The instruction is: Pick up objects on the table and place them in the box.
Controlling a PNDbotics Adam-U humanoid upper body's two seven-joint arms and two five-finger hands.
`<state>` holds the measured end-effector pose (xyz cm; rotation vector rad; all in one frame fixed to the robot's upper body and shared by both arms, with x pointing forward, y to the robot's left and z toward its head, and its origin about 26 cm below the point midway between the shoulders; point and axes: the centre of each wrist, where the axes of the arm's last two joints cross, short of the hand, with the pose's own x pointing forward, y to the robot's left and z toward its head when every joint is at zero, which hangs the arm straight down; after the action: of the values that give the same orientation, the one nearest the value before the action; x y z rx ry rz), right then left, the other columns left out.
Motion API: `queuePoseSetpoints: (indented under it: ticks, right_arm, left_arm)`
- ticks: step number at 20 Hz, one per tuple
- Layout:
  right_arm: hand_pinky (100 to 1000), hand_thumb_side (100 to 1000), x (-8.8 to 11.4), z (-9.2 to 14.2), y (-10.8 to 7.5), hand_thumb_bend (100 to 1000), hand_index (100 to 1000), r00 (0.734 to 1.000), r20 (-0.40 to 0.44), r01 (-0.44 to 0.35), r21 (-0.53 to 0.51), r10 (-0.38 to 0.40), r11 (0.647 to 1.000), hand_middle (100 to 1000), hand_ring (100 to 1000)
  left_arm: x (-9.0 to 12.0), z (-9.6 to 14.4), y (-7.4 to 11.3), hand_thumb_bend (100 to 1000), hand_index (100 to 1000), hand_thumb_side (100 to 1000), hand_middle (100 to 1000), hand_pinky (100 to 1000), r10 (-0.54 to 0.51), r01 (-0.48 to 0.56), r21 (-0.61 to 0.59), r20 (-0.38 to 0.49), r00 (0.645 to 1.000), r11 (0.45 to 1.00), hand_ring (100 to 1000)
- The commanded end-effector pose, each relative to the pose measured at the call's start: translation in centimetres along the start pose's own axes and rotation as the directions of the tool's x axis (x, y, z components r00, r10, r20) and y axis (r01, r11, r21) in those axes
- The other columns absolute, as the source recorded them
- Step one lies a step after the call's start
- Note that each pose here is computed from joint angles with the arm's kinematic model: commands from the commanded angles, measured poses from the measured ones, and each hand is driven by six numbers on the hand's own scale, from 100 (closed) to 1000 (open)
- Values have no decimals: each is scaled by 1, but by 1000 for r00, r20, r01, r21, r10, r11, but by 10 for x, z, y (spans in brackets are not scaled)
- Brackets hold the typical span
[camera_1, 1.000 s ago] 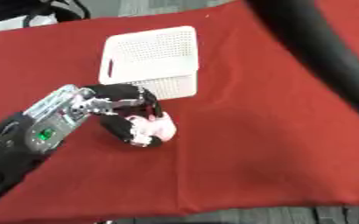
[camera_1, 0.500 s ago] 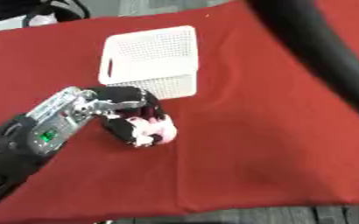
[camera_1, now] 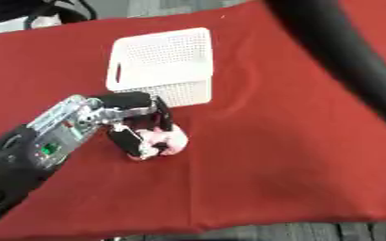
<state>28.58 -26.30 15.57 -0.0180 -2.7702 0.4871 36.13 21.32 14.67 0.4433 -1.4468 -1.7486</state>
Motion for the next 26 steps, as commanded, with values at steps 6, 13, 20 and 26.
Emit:
queuePoseSetpoints:
  ticks: [6, 13, 20, 26]
  right_arm:
    - [632, 700, 4, -8, -6, 100, 854, 999, 39, -24, 7, 24, 1000, 824, 804]
    - [634, 703, 4, -11, -9, 100, 851, 998, 54, -32, 2, 32, 999, 824, 803]
    - [634, 703, 4, -13, -10, 100, 851, 998, 61, -33, 0, 33, 999, 823, 803]
    - [634, 703, 4, -12, -9, 100, 851, 998, 58, -33, 6, 33, 999, 823, 803]
  left_arm:
    - [3, 5, 15, 290, 806, 519, 685, 368, -106, 107, -20, 24, 994, 994, 591]
    - [10, -4, 15, 508, 833, 569, 726, 422, -188, 192, -78, 61, 980, 978, 631]
    - [9, -7, 11, 249, 776, 320, 647, 349, -228, 229, -49, 34, 973, 972, 563]
    - [10, -6, 12, 100, 457, 162, 334, 100, -196, 195, 88, 0, 981, 977, 308]
